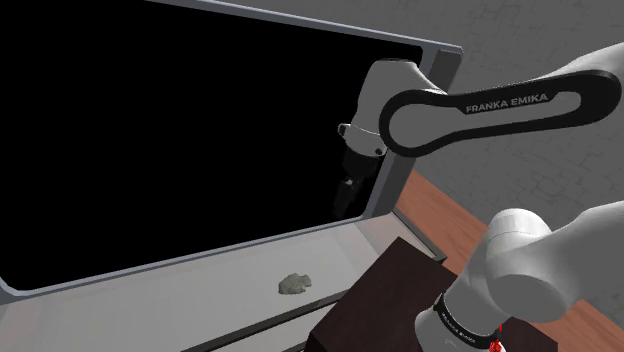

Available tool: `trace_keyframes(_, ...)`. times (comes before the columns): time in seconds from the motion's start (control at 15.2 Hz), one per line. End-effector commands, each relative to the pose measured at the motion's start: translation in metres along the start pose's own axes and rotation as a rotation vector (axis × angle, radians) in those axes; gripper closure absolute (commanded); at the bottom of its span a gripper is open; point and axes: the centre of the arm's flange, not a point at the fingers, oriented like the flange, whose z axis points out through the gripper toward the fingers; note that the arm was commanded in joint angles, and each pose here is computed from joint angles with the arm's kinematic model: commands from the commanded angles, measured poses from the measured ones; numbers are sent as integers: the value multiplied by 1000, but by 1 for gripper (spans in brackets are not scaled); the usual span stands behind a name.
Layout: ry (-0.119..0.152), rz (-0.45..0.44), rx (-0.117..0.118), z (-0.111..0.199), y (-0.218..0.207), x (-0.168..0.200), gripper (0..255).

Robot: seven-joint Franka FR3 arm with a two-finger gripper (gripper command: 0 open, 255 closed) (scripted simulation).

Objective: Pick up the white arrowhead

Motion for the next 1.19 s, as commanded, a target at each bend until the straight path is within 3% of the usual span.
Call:
trace_keyframes(0.0,0,-51,-2,25,-5,9,0)
trace_keyframes(1.12,-22,-452,-12,230,-58,53,0)
